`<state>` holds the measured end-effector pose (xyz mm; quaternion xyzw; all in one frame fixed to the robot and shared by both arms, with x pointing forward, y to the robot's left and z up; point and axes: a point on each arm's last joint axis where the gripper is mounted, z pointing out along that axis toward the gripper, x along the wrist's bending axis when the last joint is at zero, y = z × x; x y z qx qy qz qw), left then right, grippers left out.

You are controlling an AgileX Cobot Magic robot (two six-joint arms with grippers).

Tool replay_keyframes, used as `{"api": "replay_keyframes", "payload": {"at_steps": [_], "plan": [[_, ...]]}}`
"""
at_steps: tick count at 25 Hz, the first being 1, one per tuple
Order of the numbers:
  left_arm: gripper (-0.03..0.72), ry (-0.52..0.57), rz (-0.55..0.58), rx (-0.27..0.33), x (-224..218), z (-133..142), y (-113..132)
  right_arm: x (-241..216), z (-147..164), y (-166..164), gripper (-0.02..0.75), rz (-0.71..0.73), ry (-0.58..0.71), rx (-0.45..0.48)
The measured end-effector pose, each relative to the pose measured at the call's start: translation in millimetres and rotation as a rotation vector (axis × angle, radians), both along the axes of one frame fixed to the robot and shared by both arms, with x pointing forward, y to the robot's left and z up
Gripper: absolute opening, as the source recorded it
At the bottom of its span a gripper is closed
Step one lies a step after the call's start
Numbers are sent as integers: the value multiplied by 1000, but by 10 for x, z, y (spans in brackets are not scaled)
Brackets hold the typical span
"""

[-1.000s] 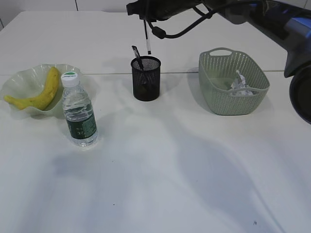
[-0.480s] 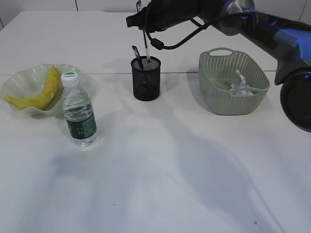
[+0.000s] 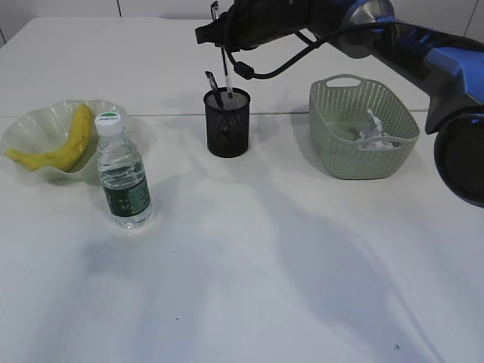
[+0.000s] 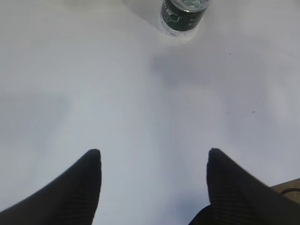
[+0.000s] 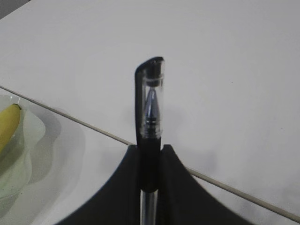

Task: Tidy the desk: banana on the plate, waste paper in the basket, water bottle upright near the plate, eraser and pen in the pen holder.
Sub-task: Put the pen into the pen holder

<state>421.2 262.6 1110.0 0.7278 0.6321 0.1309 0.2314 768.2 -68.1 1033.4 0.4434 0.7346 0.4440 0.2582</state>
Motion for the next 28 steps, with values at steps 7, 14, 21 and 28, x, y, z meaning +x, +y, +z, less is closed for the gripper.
{"api": "replay_keyframes", "payload": {"at_steps": [7,14,21,28], "plan": [[496,0,0,0,0,0,0,-16,-26,0,50,9,29,-15],[496,0,0,0,0,0,0,-63,-94,-7,50,29,108,-55],[496,0,0,0,0,0,0,-107,-149,-14,50,45,178,-86],[496,0,0,0,0,0,0,-197,-50,-40,50,62,236,-111]]}}
